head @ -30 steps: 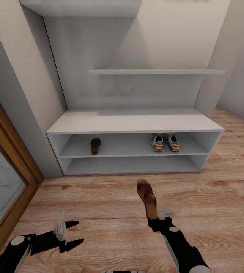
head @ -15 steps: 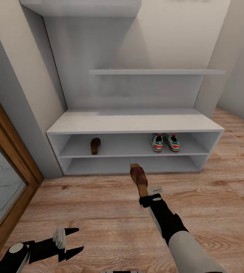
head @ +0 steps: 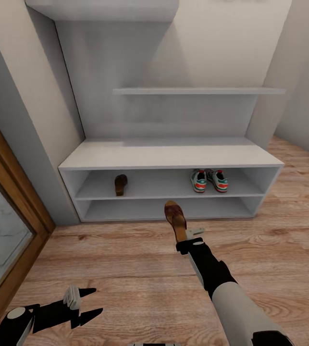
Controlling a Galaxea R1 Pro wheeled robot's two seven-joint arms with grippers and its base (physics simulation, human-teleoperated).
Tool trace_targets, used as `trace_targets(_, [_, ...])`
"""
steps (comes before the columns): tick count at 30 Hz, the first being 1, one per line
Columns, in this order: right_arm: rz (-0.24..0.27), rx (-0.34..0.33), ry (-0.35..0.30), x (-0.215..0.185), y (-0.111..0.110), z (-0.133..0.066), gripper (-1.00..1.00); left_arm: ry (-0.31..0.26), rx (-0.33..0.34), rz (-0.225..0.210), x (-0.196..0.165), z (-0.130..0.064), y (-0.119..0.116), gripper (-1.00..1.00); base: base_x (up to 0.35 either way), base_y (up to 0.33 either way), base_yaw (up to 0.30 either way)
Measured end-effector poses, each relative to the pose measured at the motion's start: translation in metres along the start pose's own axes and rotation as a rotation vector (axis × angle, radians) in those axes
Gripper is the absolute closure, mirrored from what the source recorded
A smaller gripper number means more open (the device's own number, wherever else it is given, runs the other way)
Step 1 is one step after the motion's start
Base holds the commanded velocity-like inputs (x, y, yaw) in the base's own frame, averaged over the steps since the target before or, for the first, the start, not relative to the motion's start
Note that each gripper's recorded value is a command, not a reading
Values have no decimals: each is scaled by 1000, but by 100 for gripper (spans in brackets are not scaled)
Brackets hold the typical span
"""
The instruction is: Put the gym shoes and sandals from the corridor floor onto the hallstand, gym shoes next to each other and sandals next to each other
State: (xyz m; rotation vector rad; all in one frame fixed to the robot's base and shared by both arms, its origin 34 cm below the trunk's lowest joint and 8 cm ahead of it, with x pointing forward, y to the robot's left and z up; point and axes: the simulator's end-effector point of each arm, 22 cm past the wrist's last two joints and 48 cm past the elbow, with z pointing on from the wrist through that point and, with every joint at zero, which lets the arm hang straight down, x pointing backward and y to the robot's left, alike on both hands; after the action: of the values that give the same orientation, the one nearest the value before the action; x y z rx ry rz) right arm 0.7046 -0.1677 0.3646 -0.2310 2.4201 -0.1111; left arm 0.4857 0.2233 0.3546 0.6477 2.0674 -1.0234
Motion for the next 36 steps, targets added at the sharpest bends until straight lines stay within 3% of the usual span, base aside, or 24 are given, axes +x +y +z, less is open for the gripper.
trace_targets(4, [-6, -7, 25, 12, 4, 3, 100, 9, -8, -24, 3, 1, 2, -100, 0, 0, 134])
trace_targets(18, [-8, -10, 44, 22, 6, 9, 100, 21, -9, -38, 10, 2, 4, -100, 0, 0, 165])
trace_targets(36, [-8, -9, 44, 23, 5, 10, 100, 24, -3, -42, 11, 7, 0, -100, 50, 11, 10])
